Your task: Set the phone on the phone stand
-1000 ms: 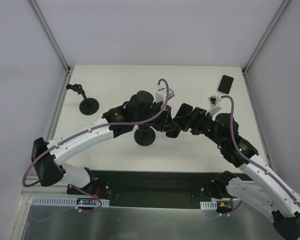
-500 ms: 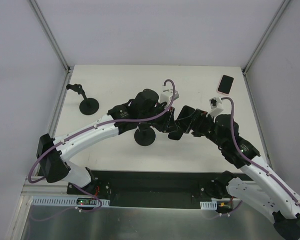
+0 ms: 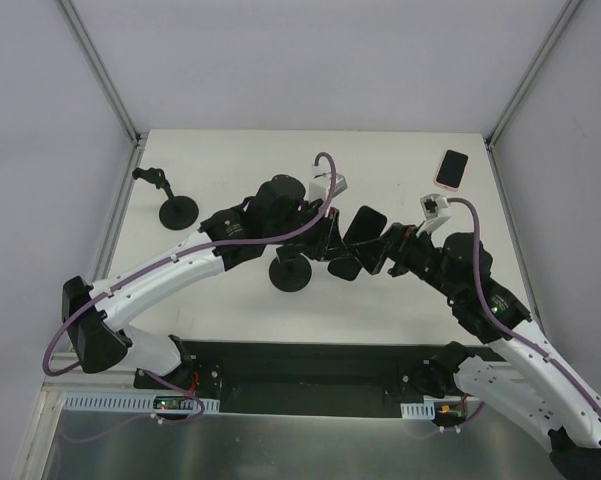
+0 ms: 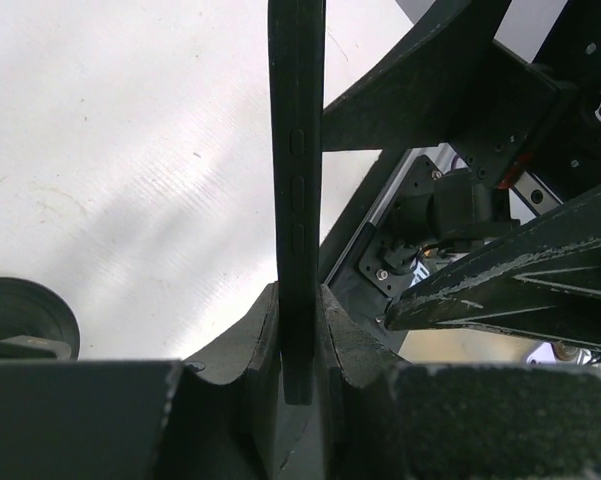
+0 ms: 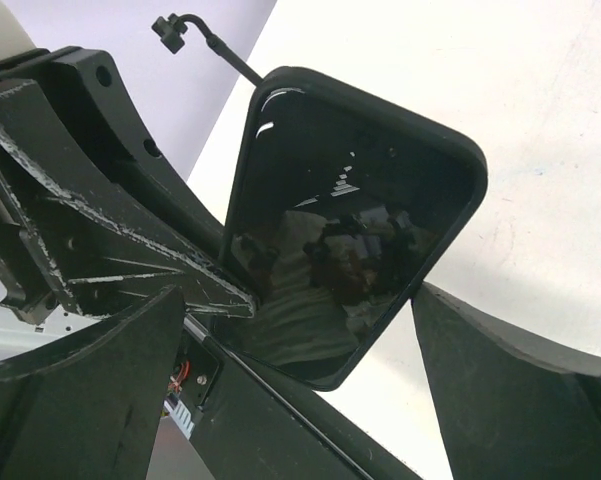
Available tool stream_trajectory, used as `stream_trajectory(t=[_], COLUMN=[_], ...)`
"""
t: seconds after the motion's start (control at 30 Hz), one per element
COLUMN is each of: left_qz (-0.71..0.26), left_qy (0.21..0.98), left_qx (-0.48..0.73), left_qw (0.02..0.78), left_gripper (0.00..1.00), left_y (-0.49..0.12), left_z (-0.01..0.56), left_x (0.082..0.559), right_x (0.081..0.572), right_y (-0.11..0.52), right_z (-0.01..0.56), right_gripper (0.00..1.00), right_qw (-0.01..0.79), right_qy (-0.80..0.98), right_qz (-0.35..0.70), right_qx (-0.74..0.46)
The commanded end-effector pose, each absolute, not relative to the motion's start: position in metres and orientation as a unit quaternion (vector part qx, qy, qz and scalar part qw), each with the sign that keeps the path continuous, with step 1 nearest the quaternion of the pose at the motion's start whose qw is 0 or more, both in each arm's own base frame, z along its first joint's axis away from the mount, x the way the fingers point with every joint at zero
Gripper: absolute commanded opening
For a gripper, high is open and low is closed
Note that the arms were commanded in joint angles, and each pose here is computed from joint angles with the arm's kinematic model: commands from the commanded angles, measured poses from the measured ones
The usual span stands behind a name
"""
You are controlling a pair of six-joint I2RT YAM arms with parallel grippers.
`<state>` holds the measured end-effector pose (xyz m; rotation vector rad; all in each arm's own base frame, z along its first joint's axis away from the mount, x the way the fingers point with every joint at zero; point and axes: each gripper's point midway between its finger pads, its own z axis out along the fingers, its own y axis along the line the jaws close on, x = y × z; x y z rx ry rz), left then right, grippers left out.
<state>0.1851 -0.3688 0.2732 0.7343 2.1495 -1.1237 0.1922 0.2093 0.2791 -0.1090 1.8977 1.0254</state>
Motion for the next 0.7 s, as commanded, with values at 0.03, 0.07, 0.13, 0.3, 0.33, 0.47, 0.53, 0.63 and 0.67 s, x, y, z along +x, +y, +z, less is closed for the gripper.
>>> stream_trajectory(t=[0.03,0.07,0.13,0.3,0.33,0.47,0.53,0.63,0.67], left_qz=[-0.482,-0.494,-0.518,-0.557,-0.564,-0.592,-0.607,-0.622,-0.625], left_qy=[0.754,0.747,0.734,0.713,0.709,0.693,0.678,0.669,0.666], left_qx=[0.253,0.247,0.256,0.258,0.259,0.254,0.251,0.247,0.244], left_qw=[0.367,0.370,0.357,0.340,0.334,0.324,0.328,0.324,0.326], left_gripper=[0.00,0.00,0.00,0.00,0.00,0.00,0.00,0.00,0.00], left_y=[-0.363,-0.362,-0.363,-0.362,-0.360,-0.354,-0.351,-0.346,-0.345], left_z=[0.341,0.348,0.355,0.369,0.369,0.380,0.387,0.390,0.393], left_x=[0.185,0.186,0.177,0.166,0.162,0.154,0.152,0.149,0.150], right_x=[0.186,0.184,0.173,0.172,0.171,0.162,0.140,0.124,0.120], right_y=[0.211,0.211,0.219,0.221,0.222,0.230,0.241,0.249,0.251], right_z=[0.312,0.311,0.318,0.320,0.320,0.326,0.336,0.338,0.340], right_gripper=[0.97,0.96,0.97,0.97,0.97,0.98,0.96,0.84,0.78], right_qw=[0.506,0.509,0.509,0.512,0.509,0.502,0.498,0.473,0.466], right_qy=[0.723,0.718,0.697,0.689,0.688,0.661,0.607,0.582,0.576], right_qz=[0.467,0.472,0.498,0.503,0.507,0.542,0.587,0.615,0.622], right_qx=[-0.047,-0.054,-0.087,-0.101,-0.105,-0.134,-0.198,-0.243,-0.253])
